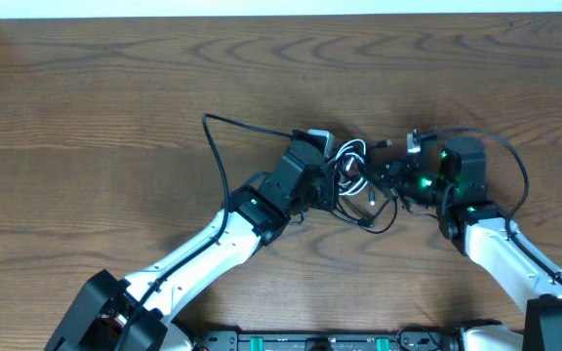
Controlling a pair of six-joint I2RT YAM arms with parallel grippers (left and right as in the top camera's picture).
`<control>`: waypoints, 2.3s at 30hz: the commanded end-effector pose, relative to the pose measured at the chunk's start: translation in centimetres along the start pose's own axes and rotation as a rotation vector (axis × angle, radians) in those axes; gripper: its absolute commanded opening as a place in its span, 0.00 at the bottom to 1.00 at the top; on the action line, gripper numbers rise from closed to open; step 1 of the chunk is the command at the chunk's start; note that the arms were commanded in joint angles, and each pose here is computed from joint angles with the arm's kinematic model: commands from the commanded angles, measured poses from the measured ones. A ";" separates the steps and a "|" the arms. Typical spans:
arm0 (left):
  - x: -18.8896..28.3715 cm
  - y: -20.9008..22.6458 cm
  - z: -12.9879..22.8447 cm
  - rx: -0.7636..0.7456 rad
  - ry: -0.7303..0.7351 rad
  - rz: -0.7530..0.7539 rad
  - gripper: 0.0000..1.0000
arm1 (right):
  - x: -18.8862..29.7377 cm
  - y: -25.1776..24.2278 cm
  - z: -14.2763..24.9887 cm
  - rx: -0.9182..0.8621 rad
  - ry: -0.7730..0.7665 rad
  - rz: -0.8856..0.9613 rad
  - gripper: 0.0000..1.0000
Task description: Untangle cables
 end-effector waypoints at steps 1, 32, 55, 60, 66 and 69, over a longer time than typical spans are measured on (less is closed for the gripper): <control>0.1 -0.2 -0.3 -0.011 -0.004 0.009 0.45 | 0.8 3.1 0.8 0.175 0.080 -0.159 0.01; 1.1 5.7 -0.6 0.305 -0.045 -0.292 0.67 | 4.3 1.7 5.3 0.443 0.080 0.182 0.02; 1.3 6.6 -1.4 0.341 -0.071 -0.298 0.81 | 5.5 -1.9 6.5 0.321 0.094 0.508 0.89; 0.7 5.0 -1.8 0.317 -0.088 -0.213 0.77 | 5.2 -1.2 5.3 0.364 0.024 0.490 0.99; -2.3 3.9 -0.5 0.212 -0.053 -0.175 0.94 | 5.4 -1.6 4.7 0.351 -0.028 0.544 0.99; -3.9 4.7 0.7 0.212 -0.009 -0.204 0.93 | 5.5 -1.6 4.8 0.349 -0.026 0.547 0.99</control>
Point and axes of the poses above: each gripper's point midway between its finger pads, its own x axis back along the fingers, its own y axis along the line the jaws close on, z = x × y, the point moved 7 cm from there along x, back along the fingers, and after that the axes turned 5 degrees about x, right-handed, at the moved point
